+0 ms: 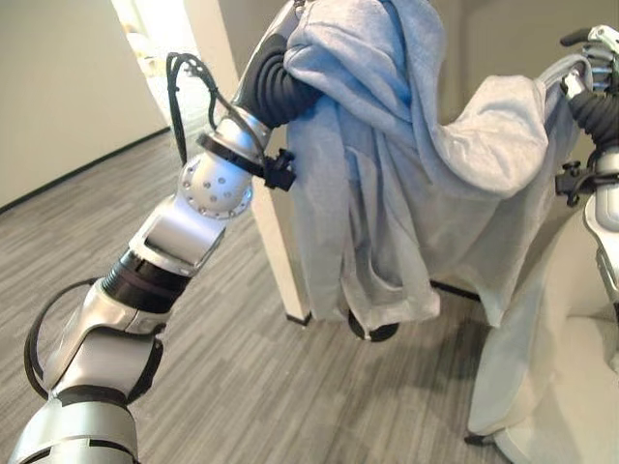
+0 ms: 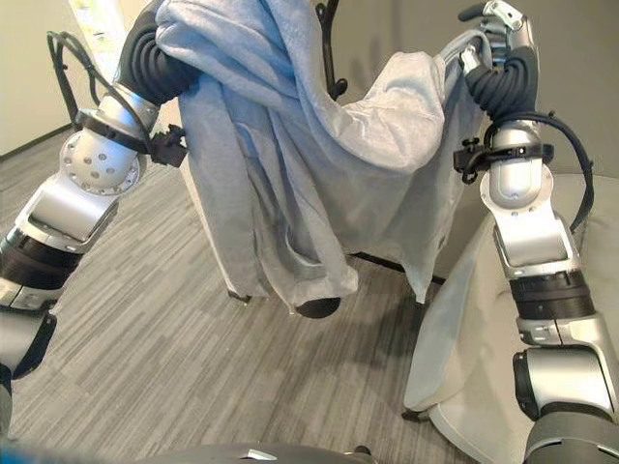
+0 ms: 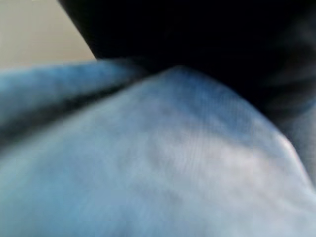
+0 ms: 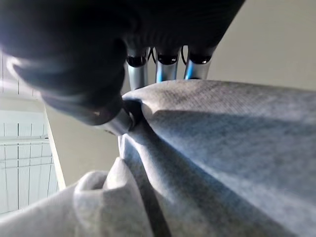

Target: Hang the clothes on the sofa on the clothes rack.

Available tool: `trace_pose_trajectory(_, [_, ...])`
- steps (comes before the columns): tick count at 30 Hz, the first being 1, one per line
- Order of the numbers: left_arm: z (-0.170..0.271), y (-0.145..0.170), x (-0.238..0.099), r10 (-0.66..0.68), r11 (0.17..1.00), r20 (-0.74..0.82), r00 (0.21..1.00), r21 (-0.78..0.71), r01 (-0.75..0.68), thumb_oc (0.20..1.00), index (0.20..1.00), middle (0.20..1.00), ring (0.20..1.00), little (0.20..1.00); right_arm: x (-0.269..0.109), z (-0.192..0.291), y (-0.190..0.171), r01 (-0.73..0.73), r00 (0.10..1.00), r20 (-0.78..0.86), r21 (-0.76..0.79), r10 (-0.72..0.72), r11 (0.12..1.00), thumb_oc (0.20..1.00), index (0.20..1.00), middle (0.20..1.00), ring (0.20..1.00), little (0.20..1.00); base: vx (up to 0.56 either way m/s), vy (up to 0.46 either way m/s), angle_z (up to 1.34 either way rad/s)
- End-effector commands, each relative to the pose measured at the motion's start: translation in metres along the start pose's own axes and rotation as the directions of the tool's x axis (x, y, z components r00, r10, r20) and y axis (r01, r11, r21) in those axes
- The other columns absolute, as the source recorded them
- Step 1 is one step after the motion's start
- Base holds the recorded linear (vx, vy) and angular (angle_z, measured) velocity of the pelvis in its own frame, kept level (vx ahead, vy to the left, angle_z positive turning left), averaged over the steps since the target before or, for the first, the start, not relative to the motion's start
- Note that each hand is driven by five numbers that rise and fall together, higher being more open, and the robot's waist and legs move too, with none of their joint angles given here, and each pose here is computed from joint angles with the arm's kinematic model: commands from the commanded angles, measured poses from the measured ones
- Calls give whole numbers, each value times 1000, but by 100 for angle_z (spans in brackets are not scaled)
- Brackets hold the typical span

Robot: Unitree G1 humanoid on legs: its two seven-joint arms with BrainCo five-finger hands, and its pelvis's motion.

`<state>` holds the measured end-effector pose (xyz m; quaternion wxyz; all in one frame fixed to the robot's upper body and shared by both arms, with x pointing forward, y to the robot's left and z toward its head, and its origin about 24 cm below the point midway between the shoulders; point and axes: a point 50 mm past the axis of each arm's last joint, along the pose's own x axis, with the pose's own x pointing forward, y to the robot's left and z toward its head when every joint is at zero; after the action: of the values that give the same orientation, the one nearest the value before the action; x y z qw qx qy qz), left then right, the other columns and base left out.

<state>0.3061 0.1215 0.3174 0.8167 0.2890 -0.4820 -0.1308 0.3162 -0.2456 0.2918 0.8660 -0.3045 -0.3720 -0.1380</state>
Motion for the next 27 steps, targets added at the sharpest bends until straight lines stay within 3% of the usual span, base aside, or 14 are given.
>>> trace_pose_trajectory(1, [13,30,26,93,993,78,993,70,-99,200,200,200,200,200,29,31,-26,95,986,134,13,-96,995,200,200,200,200,200,0,0,0])
trace_pose_trajectory(14, [-9,30,32,82,993,-28,996,87,-80,200,200,200,200,200,54,36,-9,19,994,110,4,-19,1000,200,200,200,200,200,0,6,0])
trace_pose_trajectory(27, [-2,38,46,91,989,-10,996,118,-89,200,200,200,200,200,71,50,-10,27,991,132,-23,-23,999,200,200,200,200,200,9,69,-4])
